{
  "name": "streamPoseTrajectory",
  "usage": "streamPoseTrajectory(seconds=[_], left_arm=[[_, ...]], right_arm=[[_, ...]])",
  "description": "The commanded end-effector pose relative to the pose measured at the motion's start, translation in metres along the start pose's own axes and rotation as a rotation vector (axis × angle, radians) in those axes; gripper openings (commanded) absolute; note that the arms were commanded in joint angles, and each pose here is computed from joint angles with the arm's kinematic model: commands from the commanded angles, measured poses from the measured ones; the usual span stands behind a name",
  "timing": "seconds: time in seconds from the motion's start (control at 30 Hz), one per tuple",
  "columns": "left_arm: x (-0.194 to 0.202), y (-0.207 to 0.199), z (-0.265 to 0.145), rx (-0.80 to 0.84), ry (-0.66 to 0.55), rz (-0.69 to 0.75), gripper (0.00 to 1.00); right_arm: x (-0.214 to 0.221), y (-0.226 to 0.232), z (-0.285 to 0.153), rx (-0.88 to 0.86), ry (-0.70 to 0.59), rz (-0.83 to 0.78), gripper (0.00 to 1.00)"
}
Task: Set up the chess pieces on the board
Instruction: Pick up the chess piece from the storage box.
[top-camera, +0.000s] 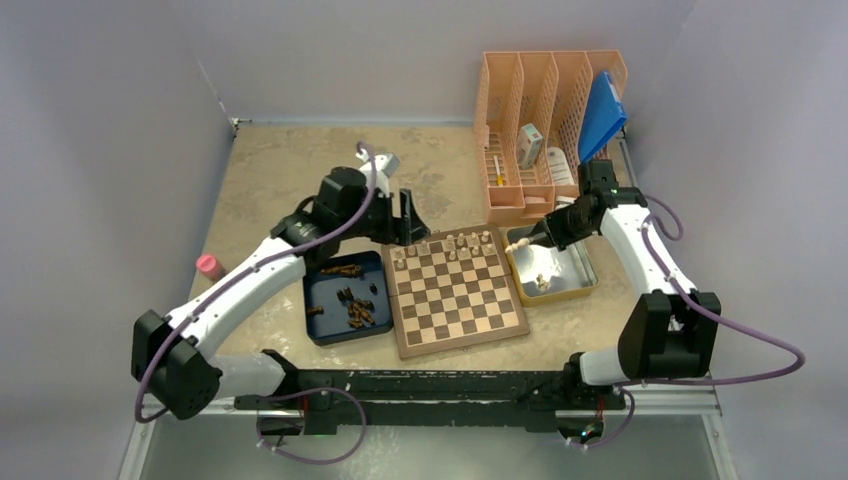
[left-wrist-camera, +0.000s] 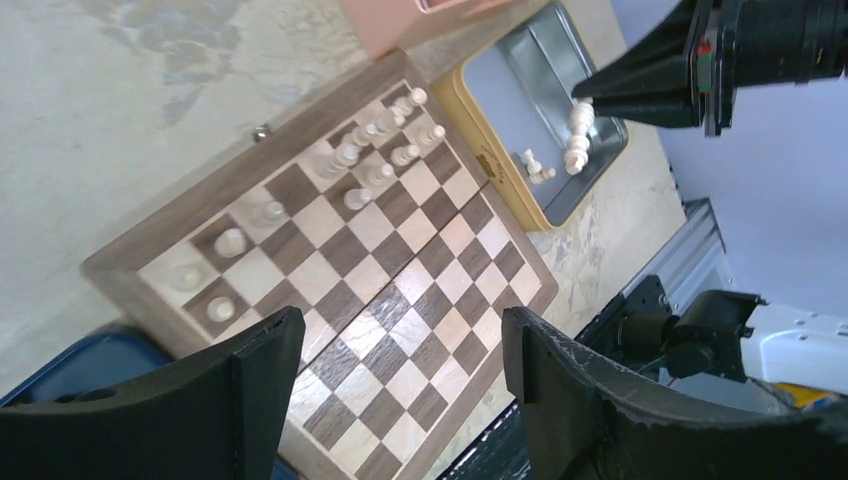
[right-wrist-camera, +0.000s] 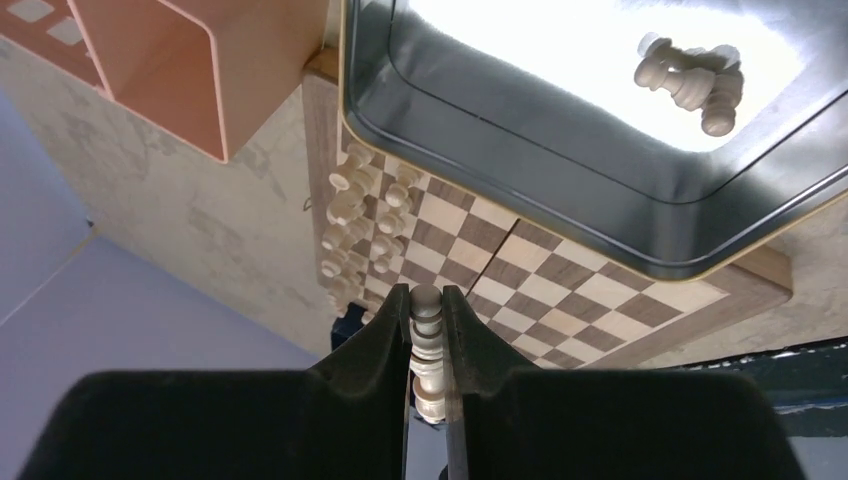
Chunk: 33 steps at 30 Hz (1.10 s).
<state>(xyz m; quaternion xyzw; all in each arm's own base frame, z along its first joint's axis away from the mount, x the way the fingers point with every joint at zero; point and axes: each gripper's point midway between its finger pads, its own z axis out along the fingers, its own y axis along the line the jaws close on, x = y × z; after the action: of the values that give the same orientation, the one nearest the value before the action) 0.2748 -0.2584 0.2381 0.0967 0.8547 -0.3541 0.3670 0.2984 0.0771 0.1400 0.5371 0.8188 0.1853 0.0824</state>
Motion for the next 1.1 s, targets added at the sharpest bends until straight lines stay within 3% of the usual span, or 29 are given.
streamPoseTrajectory(seconds=[0.0, 0.4, 0.8, 1.07], left_arm=[[-0.019, -0.039, 0.024, 0.15, -0.108, 0.138, 0.71], [-0.008, -0.109, 0.083, 0.259, -0.232, 0.398, 0.62], [-0.004, -0.119, 0.105, 0.271, -0.243, 0.405, 0.44], [0.004, -0.123, 0.102, 0.297, -0.228, 0.403, 0.43]], right_arm=[[0.014, 0.017, -0.007, -0.074, 0.092, 0.051, 0.0], [0.049, 0.045, -0.007, -0.122, 0.201, 0.091, 0.0], [0.073, 0.05, -0.006, -0.14, 0.27, 0.085, 0.0], [0.075, 0.048, -0.009, -0.146, 0.28, 0.087, 0.0]])
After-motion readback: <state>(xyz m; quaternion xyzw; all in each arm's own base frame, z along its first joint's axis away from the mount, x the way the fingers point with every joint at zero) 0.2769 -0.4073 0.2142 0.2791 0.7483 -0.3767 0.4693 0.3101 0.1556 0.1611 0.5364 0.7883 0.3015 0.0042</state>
